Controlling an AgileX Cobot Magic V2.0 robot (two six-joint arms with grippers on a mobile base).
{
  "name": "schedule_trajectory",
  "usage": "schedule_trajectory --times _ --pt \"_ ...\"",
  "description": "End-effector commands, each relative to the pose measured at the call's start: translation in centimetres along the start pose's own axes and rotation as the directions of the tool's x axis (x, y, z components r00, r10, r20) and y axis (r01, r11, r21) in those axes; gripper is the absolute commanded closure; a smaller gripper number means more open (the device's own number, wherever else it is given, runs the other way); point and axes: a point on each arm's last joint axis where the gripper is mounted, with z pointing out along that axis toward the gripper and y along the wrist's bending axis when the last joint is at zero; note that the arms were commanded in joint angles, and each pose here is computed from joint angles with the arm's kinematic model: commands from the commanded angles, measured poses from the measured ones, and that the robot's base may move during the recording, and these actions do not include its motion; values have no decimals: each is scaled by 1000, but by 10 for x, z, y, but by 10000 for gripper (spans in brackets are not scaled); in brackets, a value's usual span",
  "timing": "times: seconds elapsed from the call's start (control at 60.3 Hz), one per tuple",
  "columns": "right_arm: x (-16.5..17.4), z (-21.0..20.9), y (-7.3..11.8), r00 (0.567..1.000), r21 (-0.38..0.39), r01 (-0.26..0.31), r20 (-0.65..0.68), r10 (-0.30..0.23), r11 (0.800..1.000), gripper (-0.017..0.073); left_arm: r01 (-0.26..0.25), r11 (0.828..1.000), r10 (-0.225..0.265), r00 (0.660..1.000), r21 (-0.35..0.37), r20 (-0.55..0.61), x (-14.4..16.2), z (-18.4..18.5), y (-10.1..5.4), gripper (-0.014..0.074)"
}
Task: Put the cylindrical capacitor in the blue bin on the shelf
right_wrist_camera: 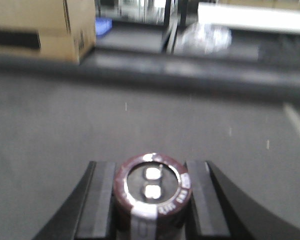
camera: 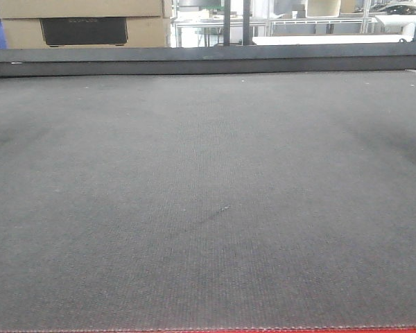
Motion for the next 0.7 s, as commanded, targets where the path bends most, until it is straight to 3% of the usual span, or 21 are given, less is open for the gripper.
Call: schedule_trajectory --times 0.0,0.298,0.481,0.68 --pt "16 0 -5 999 20 -5 -48 6 1000 693 -14 1000 14 998 9 -63 -1 -28 -4 704" --pt "81 -17 -6 977 28 -16 -212 21 999 693 -14 1000 14 998 9 -62 26 -104 -3 704" --pt "83 -47 -1 963 1 -16 -269 15 1000 693 -14 1000 14 997 9 -71 61 -128 -2 704" --pt "71 -92 3 981 -11 1 -193 -3 1000 693 -51 999 50 996 -17 -76 85 -142 2 704"
